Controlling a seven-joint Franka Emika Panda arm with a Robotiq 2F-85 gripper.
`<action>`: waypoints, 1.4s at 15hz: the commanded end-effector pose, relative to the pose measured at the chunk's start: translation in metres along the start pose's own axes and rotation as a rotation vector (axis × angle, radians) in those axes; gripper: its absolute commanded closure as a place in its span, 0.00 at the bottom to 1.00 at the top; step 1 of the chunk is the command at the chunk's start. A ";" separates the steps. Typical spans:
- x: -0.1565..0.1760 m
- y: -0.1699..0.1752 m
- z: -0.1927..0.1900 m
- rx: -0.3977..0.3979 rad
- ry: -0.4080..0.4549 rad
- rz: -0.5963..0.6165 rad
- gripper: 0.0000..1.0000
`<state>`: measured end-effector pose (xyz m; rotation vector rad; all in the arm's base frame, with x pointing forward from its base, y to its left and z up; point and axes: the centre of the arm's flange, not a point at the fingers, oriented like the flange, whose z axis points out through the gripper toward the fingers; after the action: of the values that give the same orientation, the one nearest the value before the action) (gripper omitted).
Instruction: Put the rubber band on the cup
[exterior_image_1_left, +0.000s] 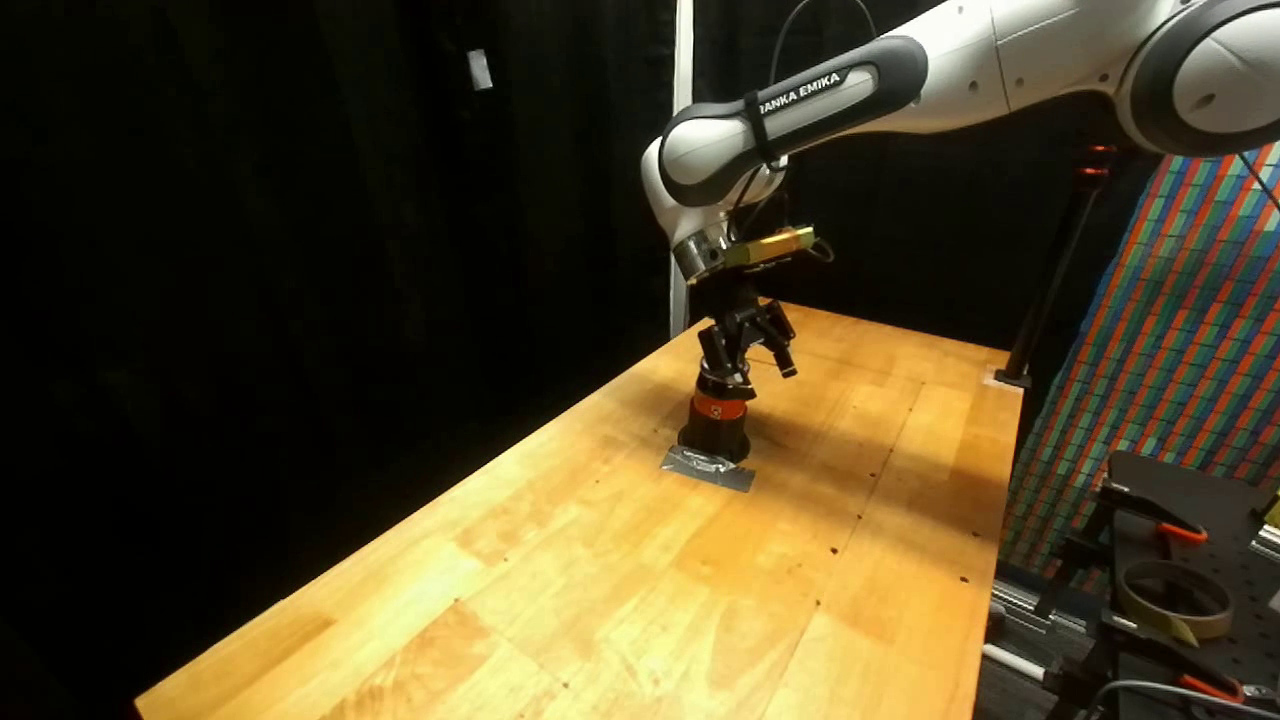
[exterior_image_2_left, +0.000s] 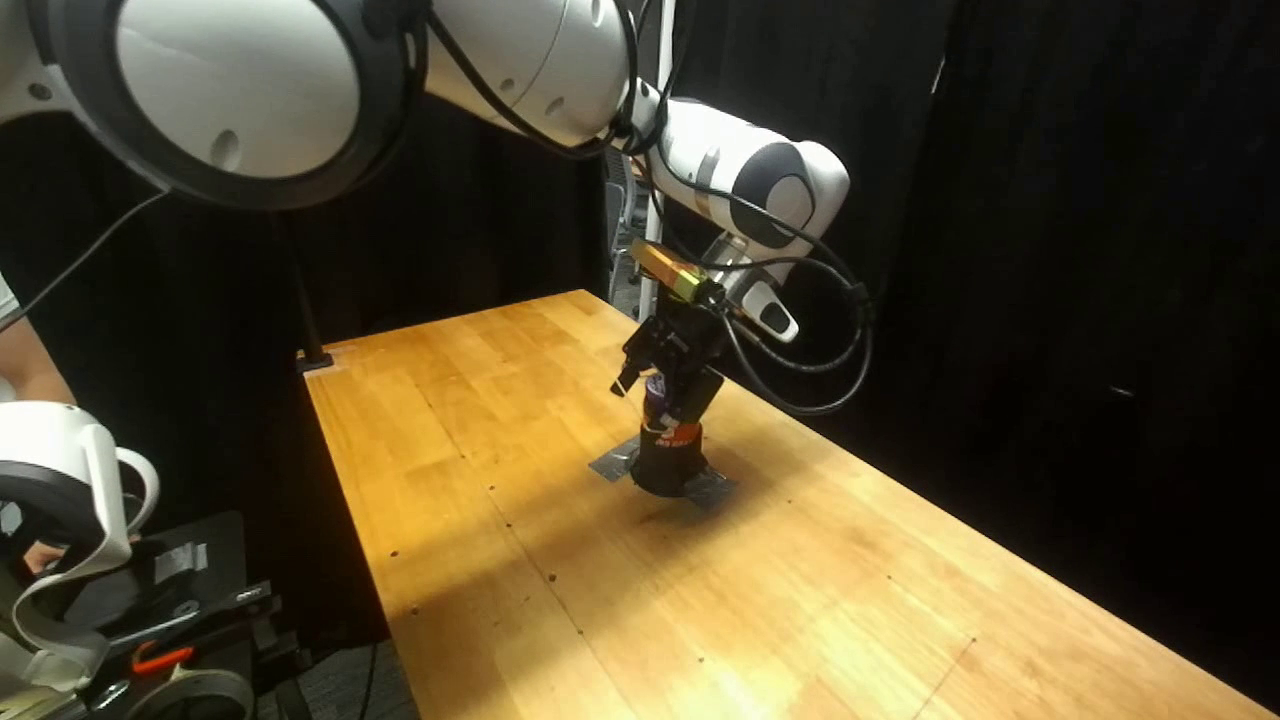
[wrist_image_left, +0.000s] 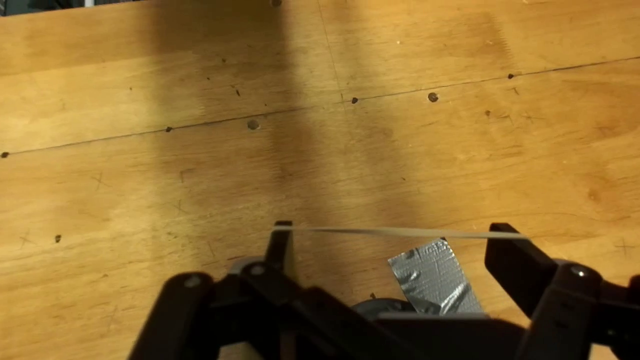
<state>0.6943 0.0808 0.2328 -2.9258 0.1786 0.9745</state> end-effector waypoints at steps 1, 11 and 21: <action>-0.028 0.005 0.016 0.014 -0.059 -0.036 0.26; -0.059 0.009 0.032 0.008 0.025 -0.023 0.89; -0.092 0.006 0.056 0.015 0.323 -0.012 0.87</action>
<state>0.6330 0.0898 0.2309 -3.0190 0.1724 0.5793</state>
